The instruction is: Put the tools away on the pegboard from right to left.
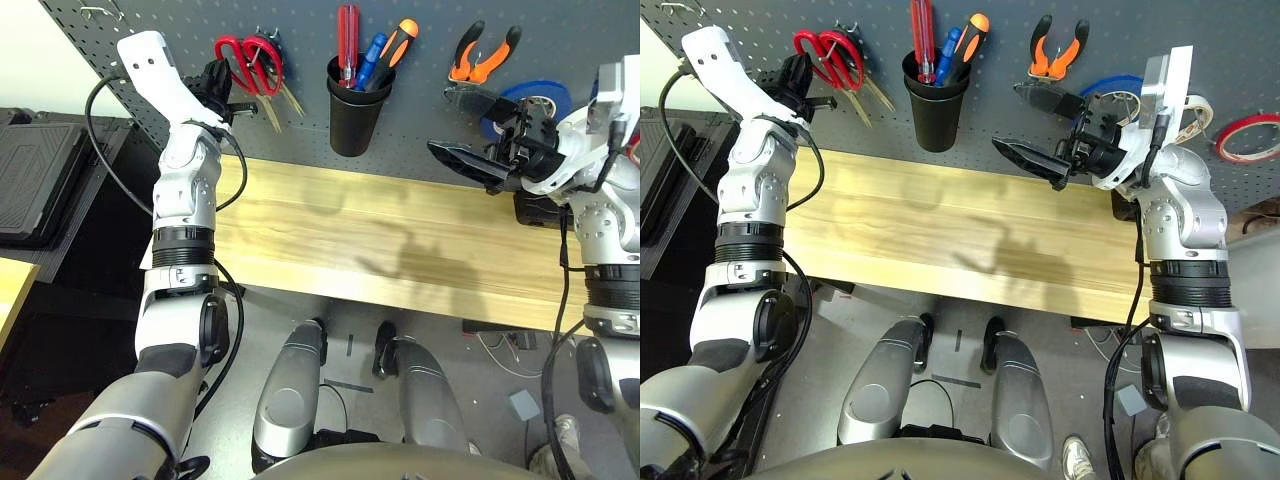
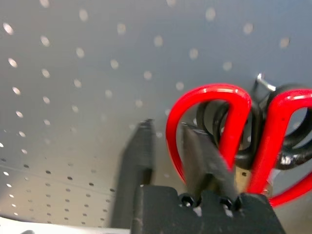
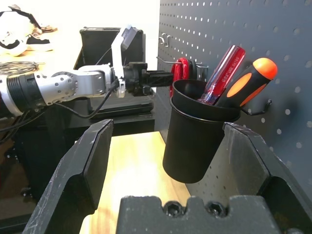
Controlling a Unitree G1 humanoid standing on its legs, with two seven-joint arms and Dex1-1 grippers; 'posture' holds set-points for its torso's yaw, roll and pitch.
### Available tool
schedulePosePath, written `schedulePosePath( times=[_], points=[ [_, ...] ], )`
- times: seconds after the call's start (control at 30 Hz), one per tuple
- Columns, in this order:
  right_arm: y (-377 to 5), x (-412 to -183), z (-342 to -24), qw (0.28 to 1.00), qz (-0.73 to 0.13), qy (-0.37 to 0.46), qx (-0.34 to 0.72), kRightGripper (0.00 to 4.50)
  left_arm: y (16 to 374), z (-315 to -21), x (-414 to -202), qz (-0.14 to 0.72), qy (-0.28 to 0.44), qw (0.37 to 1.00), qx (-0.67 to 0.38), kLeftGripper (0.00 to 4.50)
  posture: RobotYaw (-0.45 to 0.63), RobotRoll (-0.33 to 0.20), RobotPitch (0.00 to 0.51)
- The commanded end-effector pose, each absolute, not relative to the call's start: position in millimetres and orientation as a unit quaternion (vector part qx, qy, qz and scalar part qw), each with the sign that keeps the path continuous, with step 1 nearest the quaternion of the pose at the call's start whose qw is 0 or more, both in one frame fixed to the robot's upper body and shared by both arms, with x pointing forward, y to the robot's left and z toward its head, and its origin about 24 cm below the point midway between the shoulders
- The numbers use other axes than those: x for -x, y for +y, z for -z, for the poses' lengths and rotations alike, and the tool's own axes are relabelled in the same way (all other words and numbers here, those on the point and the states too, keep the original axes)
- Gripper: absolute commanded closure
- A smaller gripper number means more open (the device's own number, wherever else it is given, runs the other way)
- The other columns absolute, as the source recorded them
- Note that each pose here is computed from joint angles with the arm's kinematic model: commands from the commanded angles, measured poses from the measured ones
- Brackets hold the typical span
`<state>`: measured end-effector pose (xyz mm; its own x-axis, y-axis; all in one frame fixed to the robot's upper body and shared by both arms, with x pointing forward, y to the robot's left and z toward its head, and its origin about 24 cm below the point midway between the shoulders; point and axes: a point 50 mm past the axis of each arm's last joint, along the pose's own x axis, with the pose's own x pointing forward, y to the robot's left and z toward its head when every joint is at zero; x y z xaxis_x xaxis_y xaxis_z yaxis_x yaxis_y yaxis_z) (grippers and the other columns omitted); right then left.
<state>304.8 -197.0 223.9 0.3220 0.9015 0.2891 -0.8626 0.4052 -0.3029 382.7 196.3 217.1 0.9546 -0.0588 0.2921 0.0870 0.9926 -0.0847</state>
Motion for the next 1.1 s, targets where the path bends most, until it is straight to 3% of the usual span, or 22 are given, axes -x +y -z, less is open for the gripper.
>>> schedulePosePath(
  times=[0.03,0.17,0.2,0.4,0.67,1.1],
  points=[
    [-198,-300,-222,0.811,-0.541,-0.218,0.041,0.00,198,-201,-370,0.057,-0.127,0.990,0.034,1.59,0.23,0.000,0.207],
    [-198,-300,-217,0.815,-0.536,-0.218,0.034,0.00,206,-187,-351,0.057,-0.109,0.992,0.030,0.12,0.24,0.000,0.202],
    [-199,-300,-216,0.816,-0.535,-0.217,0.033,0.00,208,-184,-347,0.057,-0.104,0.992,0.029,0.02,0.24,0.000,0.201],
    [-209,-305,-192,0.862,-0.472,-0.180,0.028,0.00,220,-152,-314,0.045,-0.059,0.997,0.004,0.02,0.25,0.000,0.191],
    [-243,-308,-151,0.956,-0.254,-0.145,0.027,0.00,242,-124,-289,-0.009,-0.040,0.998,-0.040,0.02,0.24,0.000,0.192],
    [-284,-299,-99,0.989,0.074,-0.118,0.045,0.00,274,-102,-288,-0.064,-0.041,0.995,-0.072,0.02,0.18,0.000,0.187]
  ],
)
